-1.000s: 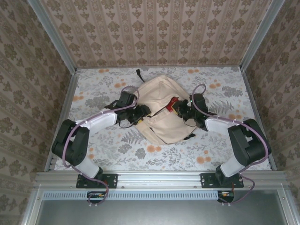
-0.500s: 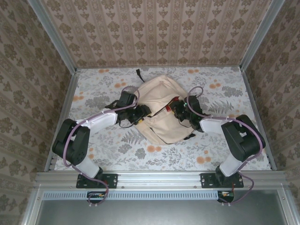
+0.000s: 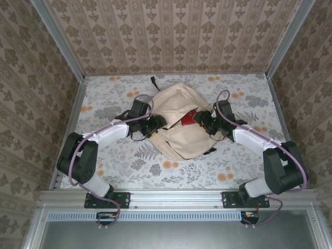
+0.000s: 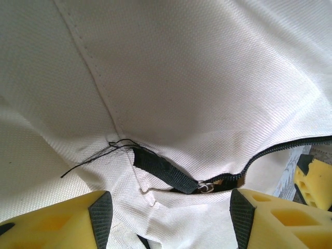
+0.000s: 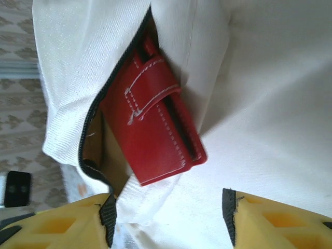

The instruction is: Pack books, pencil case, and school supplies into a backpack

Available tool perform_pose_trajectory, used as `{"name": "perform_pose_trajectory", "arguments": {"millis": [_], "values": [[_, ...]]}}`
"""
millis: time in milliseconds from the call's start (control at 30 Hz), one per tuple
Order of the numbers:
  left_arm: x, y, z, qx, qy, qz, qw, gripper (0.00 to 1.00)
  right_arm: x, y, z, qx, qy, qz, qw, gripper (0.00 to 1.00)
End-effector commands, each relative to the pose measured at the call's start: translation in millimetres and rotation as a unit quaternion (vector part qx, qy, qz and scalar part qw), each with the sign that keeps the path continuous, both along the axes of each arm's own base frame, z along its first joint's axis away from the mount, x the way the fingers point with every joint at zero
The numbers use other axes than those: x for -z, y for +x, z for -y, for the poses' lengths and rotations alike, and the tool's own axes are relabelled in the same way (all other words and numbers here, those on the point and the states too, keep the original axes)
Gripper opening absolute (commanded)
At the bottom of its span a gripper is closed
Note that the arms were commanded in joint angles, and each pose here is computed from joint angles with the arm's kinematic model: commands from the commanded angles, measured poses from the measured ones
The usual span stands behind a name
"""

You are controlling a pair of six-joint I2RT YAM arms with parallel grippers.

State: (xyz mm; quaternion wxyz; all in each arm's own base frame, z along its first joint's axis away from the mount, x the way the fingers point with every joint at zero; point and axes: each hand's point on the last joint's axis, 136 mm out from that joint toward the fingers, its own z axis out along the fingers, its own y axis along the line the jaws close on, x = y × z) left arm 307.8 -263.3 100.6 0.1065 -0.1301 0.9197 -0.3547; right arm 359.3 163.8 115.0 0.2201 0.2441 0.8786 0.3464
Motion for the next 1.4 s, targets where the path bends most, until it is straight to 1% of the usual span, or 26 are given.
{"name": "perform_pose_trajectory", "arguments": {"millis": [0, 100, 267, 333, 467, 600, 900, 1100, 1233, 1300, 1367], "values": [[-24.6, 4.8, -2.1, 0.007, -0.005, 0.028, 1.000, 0.64, 13.1, -10.6, 3.6, -0.073, -0.053, -0.036, 0.995, 0.56], [-25.1, 4.6, -5.5, 0.003, -0.003, 0.029, 1.000, 0.64, 15.8, -3.0, -4.0, -0.097, -0.053, -0.037, 0.993, 0.54], [-21.9, 2.9, -7.3, 0.000, -0.001, 0.024, 1.000, 0.64, 20.3, 13.2, -6.8, -0.097, -0.057, -0.034, 0.993, 0.49], [-20.6, 2.4, -7.3, 0.000, -0.001, 0.022, 1.000, 0.64, 23.1, 17.5, -9.9, -0.098, -0.050, -0.036, 0.993, 0.44], [-19.2, 3.0, -6.6, 0.000, -0.001, 0.020, 1.000, 0.65, 21.9, 24.5, -22.9, -0.112, -0.020, -0.027, 0.993, 0.27], [-17.5, 3.3, -5.4, 0.003, -0.002, 0.017, 1.000, 0.64, 14.6, 29.9, -37.6, -0.121, 0.025, -0.014, 0.992, 0.22], [-14.0, 2.9, -5.3, 0.003, 0.000, 0.014, 1.000, 0.64, 7.1, 34.4, -74.0, -0.138, 0.096, 0.001, 0.986, 0.17], [-12.3, 2.0, -6.1, 0.002, 0.001, 0.012, 1.000, 0.64, 4.8, 37.7, -93.3, -0.148, 0.111, 0.015, 0.983, 0.17], [-11.5, 1.7, -6.7, 0.002, 0.002, 0.011, 1.000, 0.64, 9.0, 41.9, -92.8, -0.140, 0.103, 0.016, 0.985, 0.17], [-12.4, 1.7, -7.3, 0.002, 0.002, 0.012, 1.000, 0.64, 9.7, 41.7, -90.2, -0.138, 0.093, 0.016, 0.986, 0.20], [-14.2, 2.1, -8.2, 0.001, 0.003, 0.014, 1.000, 0.64, 7.2, 38.7, -87.1, -0.139, 0.084, 0.015, 0.987, 0.28]]}}
